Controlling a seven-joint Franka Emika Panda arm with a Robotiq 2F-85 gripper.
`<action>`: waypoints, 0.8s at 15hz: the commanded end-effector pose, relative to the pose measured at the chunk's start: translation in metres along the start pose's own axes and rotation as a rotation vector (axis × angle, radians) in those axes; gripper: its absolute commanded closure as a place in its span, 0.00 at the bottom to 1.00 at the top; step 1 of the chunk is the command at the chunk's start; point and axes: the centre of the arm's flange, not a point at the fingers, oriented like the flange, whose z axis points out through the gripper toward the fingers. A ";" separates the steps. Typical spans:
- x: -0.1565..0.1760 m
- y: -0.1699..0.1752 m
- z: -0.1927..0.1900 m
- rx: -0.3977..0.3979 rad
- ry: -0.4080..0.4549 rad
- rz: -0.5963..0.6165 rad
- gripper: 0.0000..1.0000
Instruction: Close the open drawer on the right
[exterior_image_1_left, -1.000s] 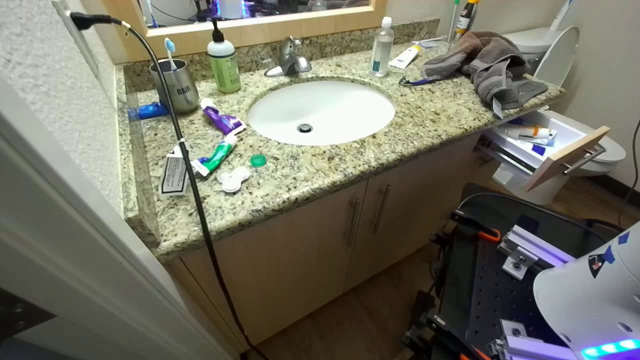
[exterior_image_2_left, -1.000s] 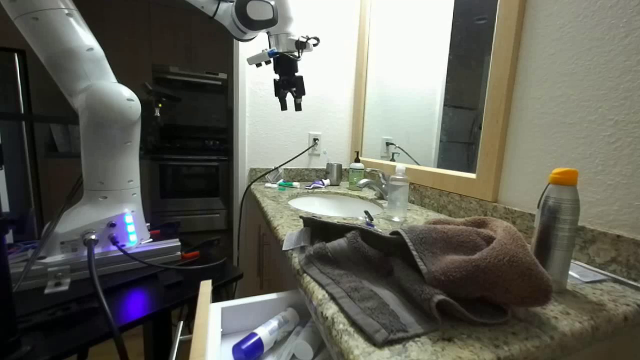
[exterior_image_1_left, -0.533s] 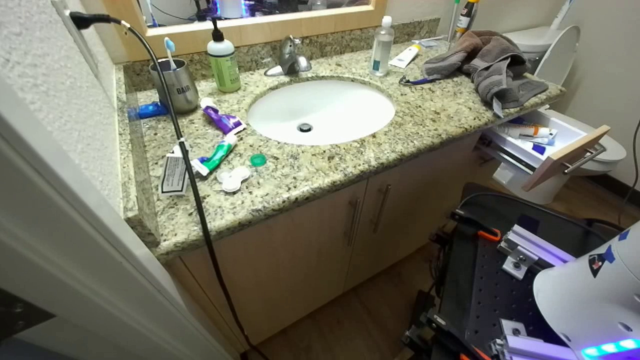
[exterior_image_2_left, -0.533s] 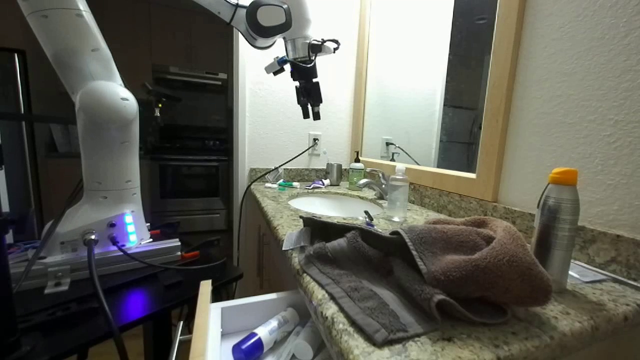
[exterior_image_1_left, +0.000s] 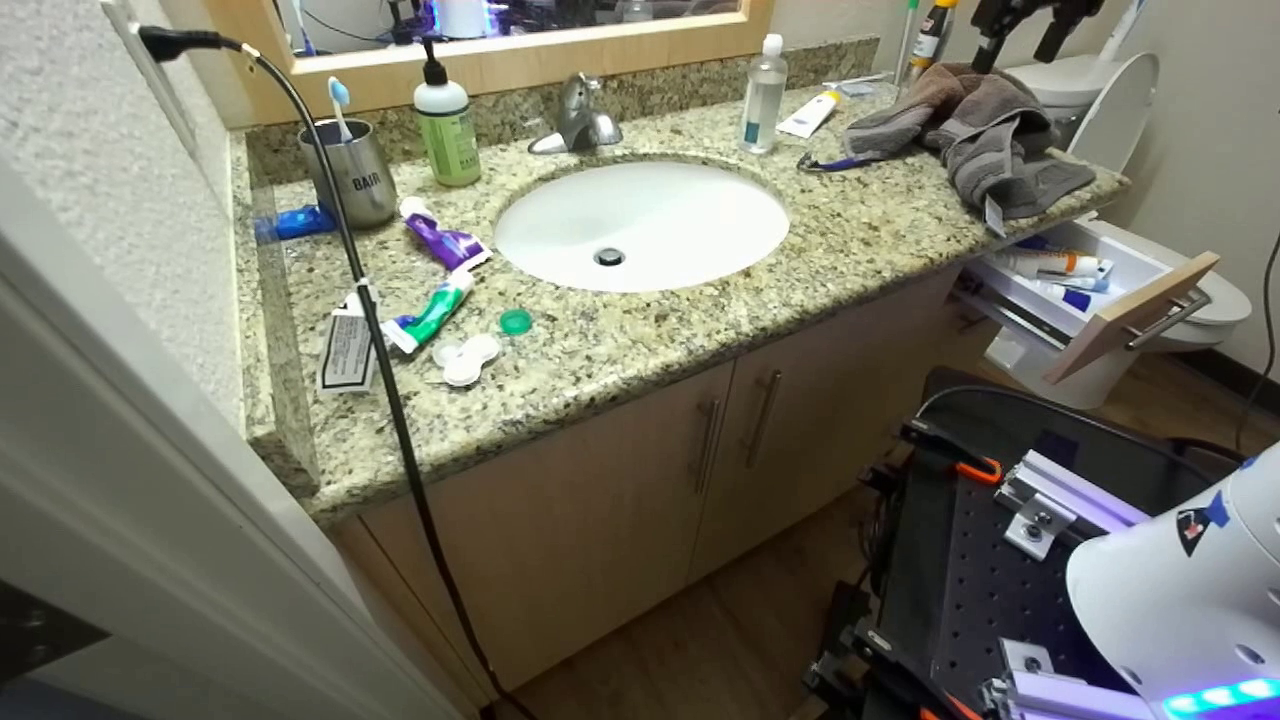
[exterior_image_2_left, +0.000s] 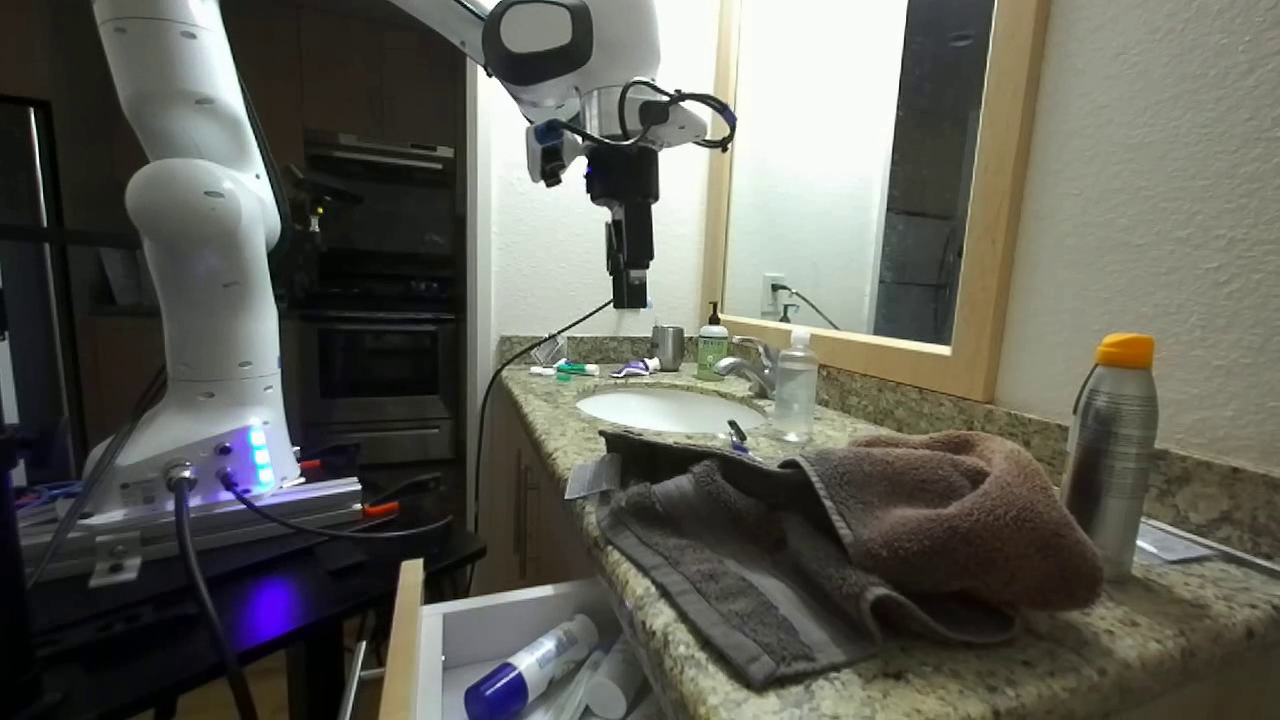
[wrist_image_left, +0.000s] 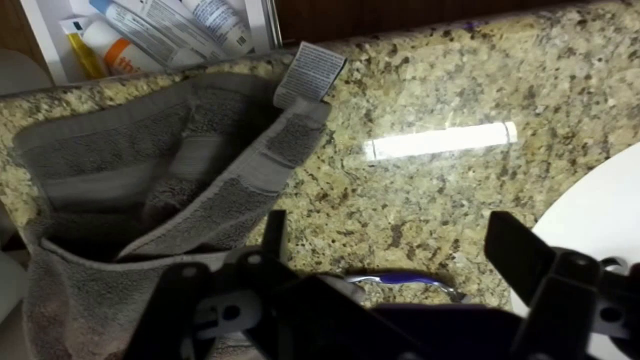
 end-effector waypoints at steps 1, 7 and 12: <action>0.000 0.000 -0.001 0.000 0.002 0.002 0.00; -0.005 0.021 0.030 -0.082 0.006 -0.032 0.00; -0.038 0.122 0.087 -0.232 -0.013 -0.034 0.00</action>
